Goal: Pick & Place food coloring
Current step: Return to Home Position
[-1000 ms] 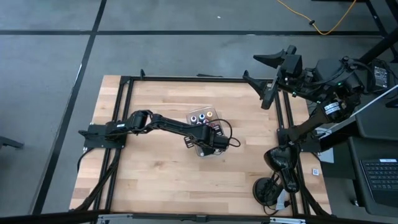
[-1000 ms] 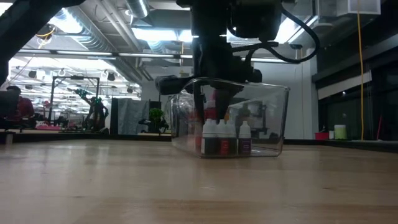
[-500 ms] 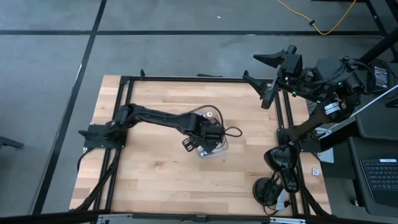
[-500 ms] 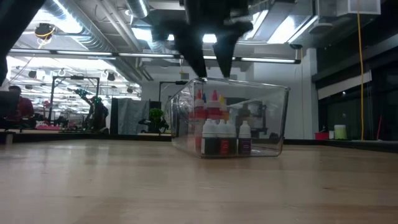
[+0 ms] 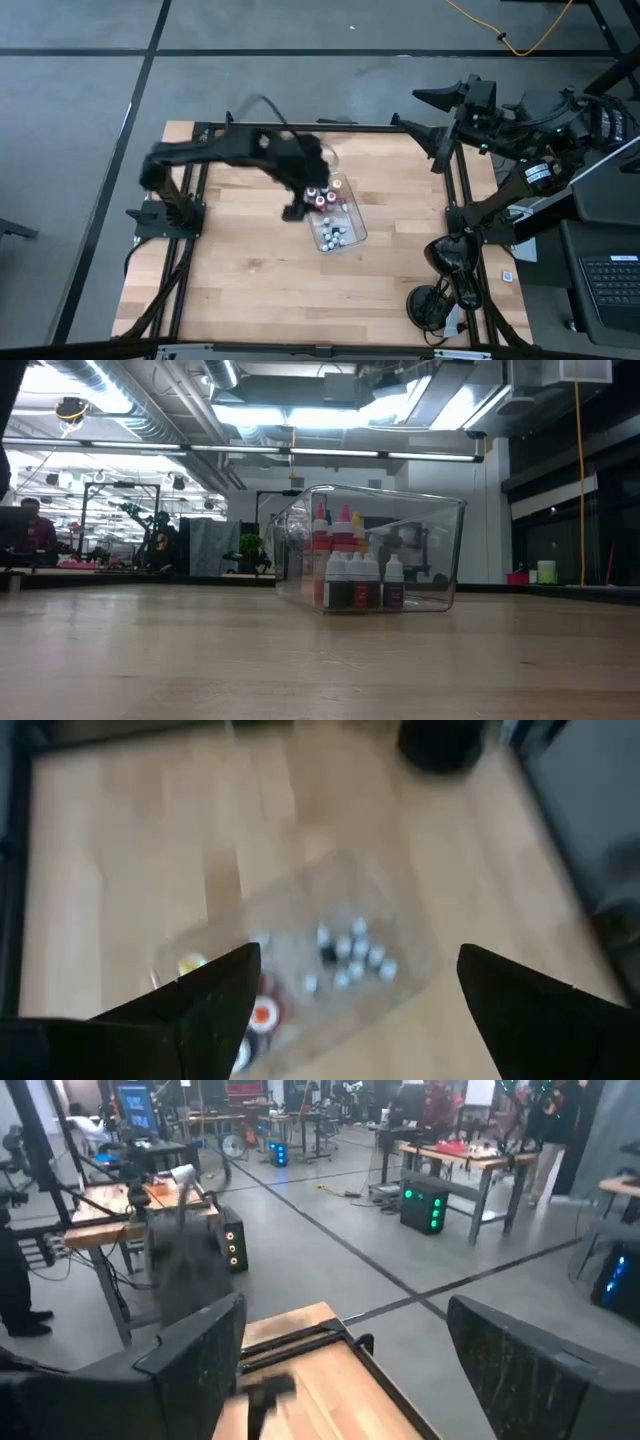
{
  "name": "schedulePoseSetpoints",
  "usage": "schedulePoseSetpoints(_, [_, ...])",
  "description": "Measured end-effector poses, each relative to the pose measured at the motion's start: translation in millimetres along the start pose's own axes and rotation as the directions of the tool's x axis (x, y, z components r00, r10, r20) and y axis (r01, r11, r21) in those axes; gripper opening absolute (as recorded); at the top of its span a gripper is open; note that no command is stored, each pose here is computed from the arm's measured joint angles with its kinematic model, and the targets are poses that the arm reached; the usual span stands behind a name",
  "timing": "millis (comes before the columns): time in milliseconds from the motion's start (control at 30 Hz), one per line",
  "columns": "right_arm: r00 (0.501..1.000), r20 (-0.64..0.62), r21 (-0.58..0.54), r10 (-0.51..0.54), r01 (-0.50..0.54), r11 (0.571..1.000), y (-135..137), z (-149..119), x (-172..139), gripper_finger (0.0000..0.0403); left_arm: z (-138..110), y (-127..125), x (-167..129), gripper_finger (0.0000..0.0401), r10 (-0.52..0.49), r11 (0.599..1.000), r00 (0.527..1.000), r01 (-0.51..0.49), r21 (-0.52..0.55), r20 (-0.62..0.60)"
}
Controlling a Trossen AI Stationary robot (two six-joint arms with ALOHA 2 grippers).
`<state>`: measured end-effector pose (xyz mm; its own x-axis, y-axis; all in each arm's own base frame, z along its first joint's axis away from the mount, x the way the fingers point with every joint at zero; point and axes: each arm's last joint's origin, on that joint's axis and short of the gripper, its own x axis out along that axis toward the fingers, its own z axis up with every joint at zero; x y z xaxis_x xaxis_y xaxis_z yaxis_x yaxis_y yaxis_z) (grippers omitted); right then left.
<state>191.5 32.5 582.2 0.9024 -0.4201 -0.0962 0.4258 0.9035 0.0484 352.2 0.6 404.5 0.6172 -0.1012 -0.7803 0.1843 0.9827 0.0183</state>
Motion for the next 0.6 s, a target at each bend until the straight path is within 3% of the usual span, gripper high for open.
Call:
schedulePoseSetpoints(133, [0.999, -0.037, 0.016, -0.038, 0.038, 0.999, -7, -4, -7, 0.0347, -2, 14, -60, 0.0327, 0.015, 1.0, 0.975, -0.009, -0.027, 0.22])
schedulePoseSetpoints(300, [0.986, -0.098, -0.01, -0.136, 0.136, 0.991, -17, -13, -15, 0.0347, -14, 26, -133, 0.0327, 0.122, 0.992, 0.887, -0.108, -0.058, 0.446])
schedulePoseSetpoints(433, [0.972, -0.134, -0.021, -0.194, 0.193, 0.981, -27, -19, -24, 0.0347, -32, 28, -181, 0.0326, 0.224, 0.975, 0.804, -0.187, -0.124, 0.551])
schedulePoseSetpoints(600, [0.948, -0.178, -0.034, -0.263, 0.261, 0.965, -44, -25, -41, 0.0347, -55, 23, -225, 0.0326, 0.356, 0.935, 0.718, -0.277, -0.222, 0.598])
